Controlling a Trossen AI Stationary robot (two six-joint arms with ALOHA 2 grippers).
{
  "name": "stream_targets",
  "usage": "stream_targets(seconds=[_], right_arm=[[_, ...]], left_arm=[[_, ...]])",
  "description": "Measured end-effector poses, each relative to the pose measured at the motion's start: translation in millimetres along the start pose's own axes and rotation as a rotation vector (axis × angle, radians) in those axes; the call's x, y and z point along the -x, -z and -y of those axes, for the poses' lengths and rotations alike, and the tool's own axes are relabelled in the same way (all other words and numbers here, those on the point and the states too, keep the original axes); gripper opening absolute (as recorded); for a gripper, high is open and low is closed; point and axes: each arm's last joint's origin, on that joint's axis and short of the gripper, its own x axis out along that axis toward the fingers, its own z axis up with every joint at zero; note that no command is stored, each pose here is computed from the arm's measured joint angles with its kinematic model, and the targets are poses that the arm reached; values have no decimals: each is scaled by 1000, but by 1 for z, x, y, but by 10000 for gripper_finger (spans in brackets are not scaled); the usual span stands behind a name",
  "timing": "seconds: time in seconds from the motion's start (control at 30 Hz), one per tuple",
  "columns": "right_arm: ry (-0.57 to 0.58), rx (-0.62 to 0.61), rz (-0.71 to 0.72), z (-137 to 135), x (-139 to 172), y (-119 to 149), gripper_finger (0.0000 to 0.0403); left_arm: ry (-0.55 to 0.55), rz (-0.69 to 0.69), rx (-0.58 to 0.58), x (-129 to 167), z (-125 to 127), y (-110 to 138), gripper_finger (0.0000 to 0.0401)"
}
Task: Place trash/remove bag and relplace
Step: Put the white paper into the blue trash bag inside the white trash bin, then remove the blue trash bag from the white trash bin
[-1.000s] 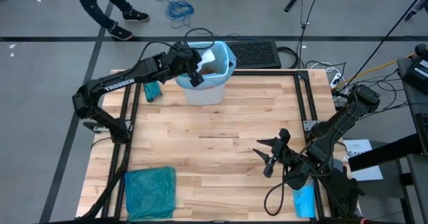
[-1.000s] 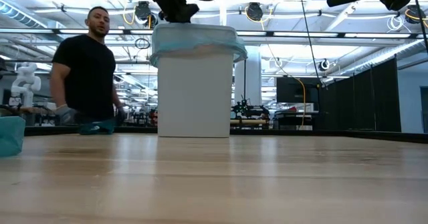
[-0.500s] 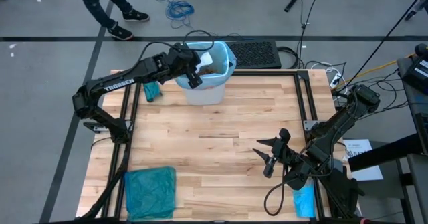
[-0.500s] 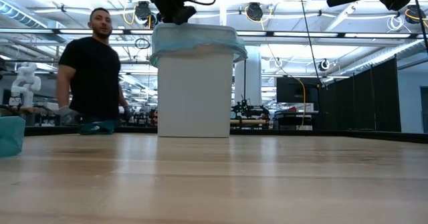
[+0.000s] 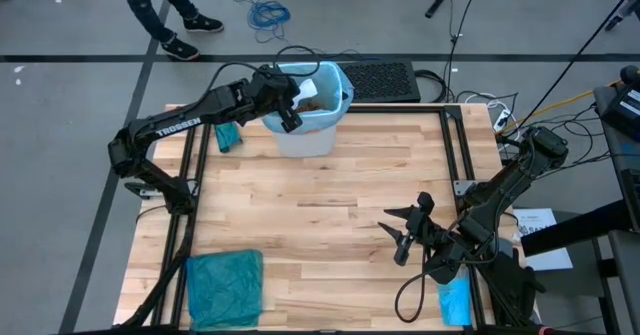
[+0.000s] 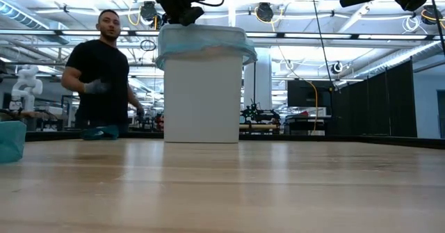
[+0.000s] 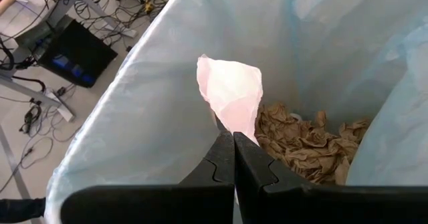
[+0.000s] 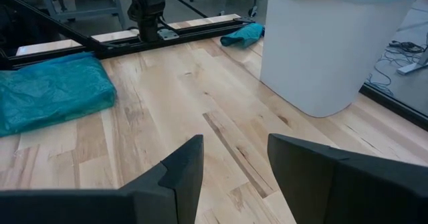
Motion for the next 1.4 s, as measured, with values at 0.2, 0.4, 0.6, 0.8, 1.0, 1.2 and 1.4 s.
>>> stream_targets(seconds=[0.2,0.4,0.6,0.8,1.0,1.2,1.4], right_arm=[[0,0,0,0,0,0,160],[0,-2,0,0,0,0,160],[0,-2,0,0,0,0,160],[-1,-4,1,0,0,0,160],[-2,-5,1,0,0,0,160],[-1,-5,1,0,0,0,160],[-2,-4,1,0,0,0,160]], left_arm=[[0,0,0,0,0,0,0],[0,0,22,0,0,0,0],[-1,1,50,0,0,0,33],[-1,1,55,0,0,0,83],[2,2,80,0,0,0,123],[40,10,80,0,1,0,148],[113,34,82,1,3,-2,153]])
